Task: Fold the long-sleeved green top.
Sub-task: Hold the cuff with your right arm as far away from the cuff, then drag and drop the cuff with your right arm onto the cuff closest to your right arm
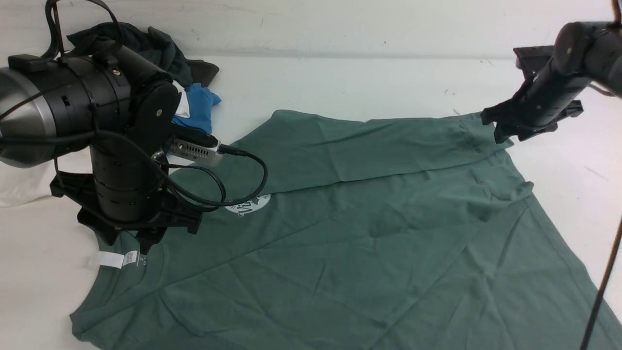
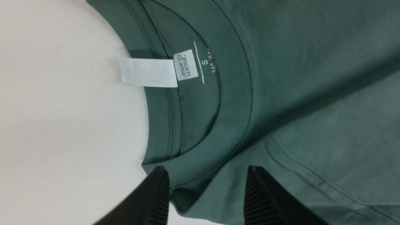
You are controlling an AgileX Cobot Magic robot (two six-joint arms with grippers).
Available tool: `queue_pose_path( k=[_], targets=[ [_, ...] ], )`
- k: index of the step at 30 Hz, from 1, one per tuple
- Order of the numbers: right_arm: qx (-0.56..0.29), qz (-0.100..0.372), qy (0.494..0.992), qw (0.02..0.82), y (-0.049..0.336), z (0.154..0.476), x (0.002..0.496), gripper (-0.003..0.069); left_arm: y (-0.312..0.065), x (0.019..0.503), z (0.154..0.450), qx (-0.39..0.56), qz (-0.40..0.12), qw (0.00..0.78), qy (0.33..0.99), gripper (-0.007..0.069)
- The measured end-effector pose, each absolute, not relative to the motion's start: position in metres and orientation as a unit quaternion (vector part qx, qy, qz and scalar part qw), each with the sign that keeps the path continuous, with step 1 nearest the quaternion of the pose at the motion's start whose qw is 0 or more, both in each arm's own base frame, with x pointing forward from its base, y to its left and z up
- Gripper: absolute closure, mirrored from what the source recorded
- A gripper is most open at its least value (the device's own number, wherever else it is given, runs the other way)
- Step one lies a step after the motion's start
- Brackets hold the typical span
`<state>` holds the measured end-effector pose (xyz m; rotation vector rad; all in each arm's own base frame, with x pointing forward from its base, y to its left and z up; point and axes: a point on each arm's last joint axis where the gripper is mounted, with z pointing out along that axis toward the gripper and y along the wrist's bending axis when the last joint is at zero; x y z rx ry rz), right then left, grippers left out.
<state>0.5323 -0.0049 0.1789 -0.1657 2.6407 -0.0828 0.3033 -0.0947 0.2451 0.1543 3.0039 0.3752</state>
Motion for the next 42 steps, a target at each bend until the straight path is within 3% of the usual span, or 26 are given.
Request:
queue_pose_path(
  k=[9, 12, 13, 17, 25, 30, 31, 42],
  targets=[
    [-0.070, -0.046, 0.963, 0.256, -0.007, 0.159, 0.552, 0.0356, -0.095, 0.303, 0.245, 0.050, 0.122, 0.054, 0.990, 0.0312],
    [-0.070, -0.040, 0.964, 0.253, -0.006, 0.154, 0.552, 0.0411, -0.095, 0.303, 0.245, 0.050, 0.122, 0.054, 0.990, 0.0312],
    [-0.070, -0.036, 0.965, 0.251, -0.006, 0.155, 0.552, 0.0480, -0.095, 0.303, 0.245, 0.050, 0.122, 0.054, 0.990, 0.0312],
    [-0.073, -0.032, 0.966, 0.244, -0.005, 0.154, 0.551, 0.0627, -0.095, 0.303, 0.245, 0.050, 0.122, 0.054, 0.990, 0.0312],
    [-0.073, -0.031, 0.970, 0.228, -0.005, 0.159, 0.548, 0.0666, -0.095, 0.303, 0.245, 0.049, 0.122, 0.055, 0.990, 0.0312],
    [-0.070, -0.027, 0.970, 0.230, -0.004, 0.193, 0.544, 0.0666, -0.095, 0.303, 0.245, 0.041, 0.121, 0.056, 0.990, 0.0312],
    [-0.067, -0.018, 0.967, 0.246, -0.003, 0.216, 0.542, 0.0666, -0.095, 0.303, 0.245, 0.038, 0.121, 0.056, 0.990, 0.0312],
    [-0.024, 0.004, 0.934, 0.357, -0.002, 0.354, 0.497, 0.0666, -0.094, 0.305, 0.247, 0.038, 0.127, 0.062, 0.989, 0.0316]
  ],
)
